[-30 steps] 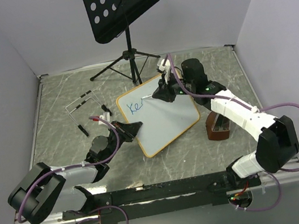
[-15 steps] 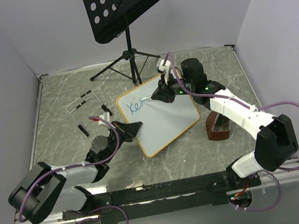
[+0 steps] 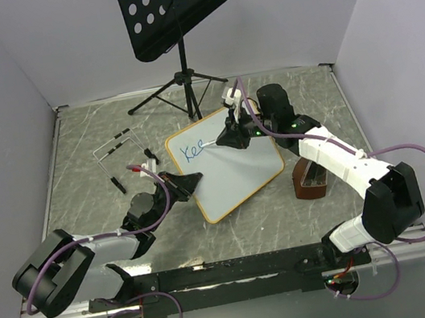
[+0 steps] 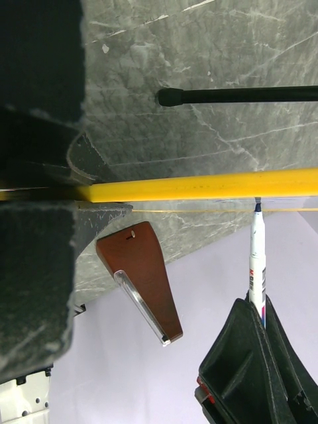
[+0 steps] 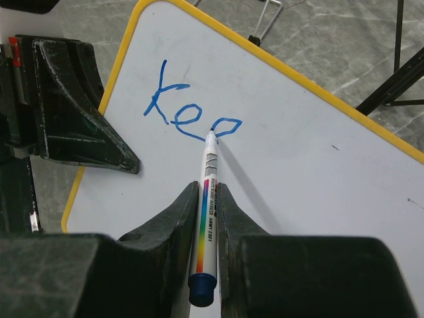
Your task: Write a sentence on the whiteboard
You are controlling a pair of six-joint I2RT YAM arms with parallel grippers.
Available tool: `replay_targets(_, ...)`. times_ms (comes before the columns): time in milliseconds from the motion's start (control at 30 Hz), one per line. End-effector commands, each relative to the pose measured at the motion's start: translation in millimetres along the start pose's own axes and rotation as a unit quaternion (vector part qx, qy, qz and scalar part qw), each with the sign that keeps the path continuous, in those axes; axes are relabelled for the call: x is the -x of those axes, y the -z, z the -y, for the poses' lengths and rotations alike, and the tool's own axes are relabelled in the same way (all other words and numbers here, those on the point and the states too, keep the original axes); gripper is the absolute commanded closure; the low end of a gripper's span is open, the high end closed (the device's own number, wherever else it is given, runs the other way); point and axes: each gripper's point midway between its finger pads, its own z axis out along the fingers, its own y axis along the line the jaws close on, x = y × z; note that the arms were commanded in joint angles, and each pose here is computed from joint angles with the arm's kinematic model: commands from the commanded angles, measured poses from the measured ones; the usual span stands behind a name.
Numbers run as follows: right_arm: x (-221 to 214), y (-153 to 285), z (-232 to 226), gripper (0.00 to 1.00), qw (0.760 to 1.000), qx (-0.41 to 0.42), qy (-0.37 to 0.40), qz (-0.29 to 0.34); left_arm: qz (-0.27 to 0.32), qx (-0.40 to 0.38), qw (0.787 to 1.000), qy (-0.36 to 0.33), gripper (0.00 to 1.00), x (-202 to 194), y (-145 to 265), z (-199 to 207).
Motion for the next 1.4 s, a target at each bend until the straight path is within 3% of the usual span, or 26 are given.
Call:
replay_targets(0,-4.7,5.7,-2.8,1.0,1.0,-0.003,0.01,-0.013,0.008,-0.039,0.998,-0.038,0.99,6.5,0.8,16.6)
replay_targets(767,-7.9,12.8,9.5,1.0,0.999,-0.04,0.009,-0.027,0.012,-0.04,0.998,-0.038,0.99,7.5,6.5,15.8)
replay_targets(1067,28.5,31.4,-3.7,1.0,0.999,-0.034,0.026,0.016,0.005,-0.037,0.999,-0.039,0.99,2.7,5.9,11.3)
replay_targets(1367,37.2,48.2,-21.8,1.0,0.998,-0.018,0.049,0.037,0.002,-0.035,0.998,-0.043,0.99,0.6,6.7,8.8)
